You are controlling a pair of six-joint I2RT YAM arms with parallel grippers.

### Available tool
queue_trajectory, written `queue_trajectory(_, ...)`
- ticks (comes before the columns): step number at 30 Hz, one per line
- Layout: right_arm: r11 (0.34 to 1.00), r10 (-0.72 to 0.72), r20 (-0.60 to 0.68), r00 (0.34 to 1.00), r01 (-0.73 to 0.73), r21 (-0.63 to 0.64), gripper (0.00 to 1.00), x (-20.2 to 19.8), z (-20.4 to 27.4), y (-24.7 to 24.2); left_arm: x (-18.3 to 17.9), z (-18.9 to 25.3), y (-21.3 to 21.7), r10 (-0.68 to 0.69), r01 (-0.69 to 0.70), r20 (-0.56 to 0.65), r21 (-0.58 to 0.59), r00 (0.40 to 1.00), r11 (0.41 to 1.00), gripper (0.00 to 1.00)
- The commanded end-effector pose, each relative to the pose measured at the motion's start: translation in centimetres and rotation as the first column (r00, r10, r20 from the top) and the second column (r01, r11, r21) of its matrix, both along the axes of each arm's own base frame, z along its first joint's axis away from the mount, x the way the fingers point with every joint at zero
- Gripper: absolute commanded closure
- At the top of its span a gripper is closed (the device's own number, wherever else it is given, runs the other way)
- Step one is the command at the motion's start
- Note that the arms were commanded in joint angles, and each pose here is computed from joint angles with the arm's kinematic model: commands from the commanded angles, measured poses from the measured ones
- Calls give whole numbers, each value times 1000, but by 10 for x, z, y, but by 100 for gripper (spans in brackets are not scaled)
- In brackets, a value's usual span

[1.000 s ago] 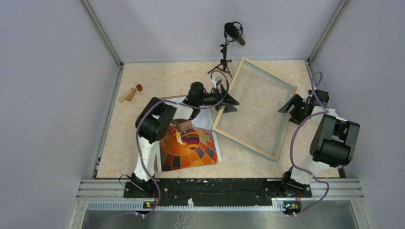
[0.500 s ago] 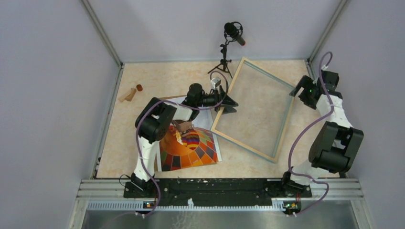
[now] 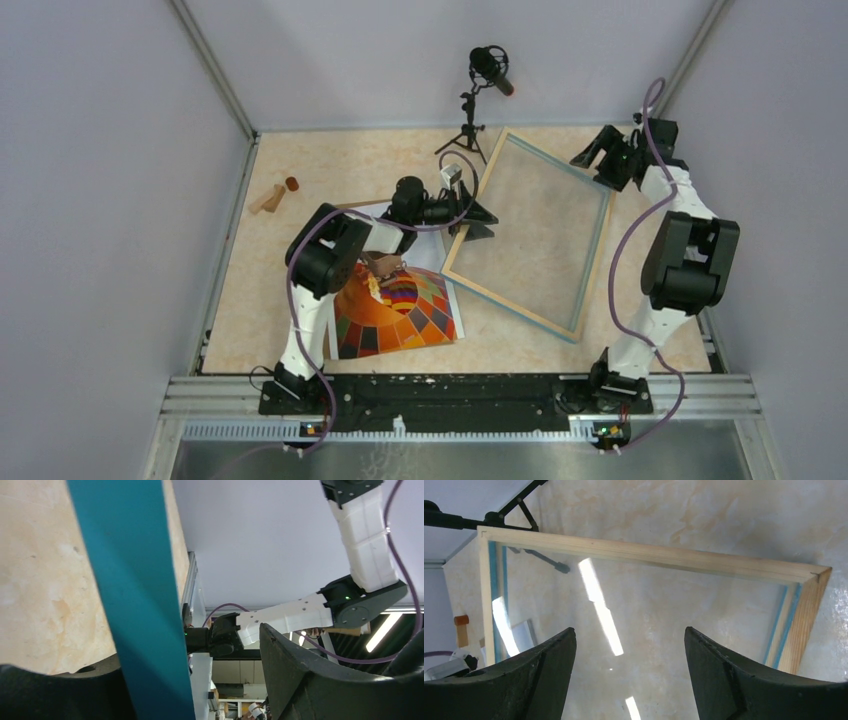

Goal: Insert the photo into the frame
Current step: Adjust the photo frame item on the photo frame.

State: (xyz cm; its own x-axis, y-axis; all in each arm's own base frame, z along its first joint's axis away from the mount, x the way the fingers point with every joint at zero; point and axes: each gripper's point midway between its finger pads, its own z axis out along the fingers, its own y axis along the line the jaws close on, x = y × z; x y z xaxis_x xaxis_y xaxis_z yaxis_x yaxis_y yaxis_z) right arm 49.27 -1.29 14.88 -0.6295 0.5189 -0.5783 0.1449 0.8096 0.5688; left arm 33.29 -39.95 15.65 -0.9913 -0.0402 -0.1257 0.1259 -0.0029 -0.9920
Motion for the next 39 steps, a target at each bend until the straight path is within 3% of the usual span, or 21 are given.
queue_trajectory(1,999,-33,30,999,34,-15,22,2,27,-4,7,6,1,31,-32,127,10,991,999,31)
queue_trajectory(8,993,-45,-27,999,41,-107,18,-14,16,-17,11,-4,1,57,-63,115,50,992,997,29)
queue_trajectory(26,998,63,6,998,-63,-12,21,59,-17,19,4,2,4,44,-45,112,7,993,999,37)
queue_trajectory(39,997,71,-9,997,-71,19,23,72,-34,24,4,4,4,44,-42,96,-19,994,999,46)
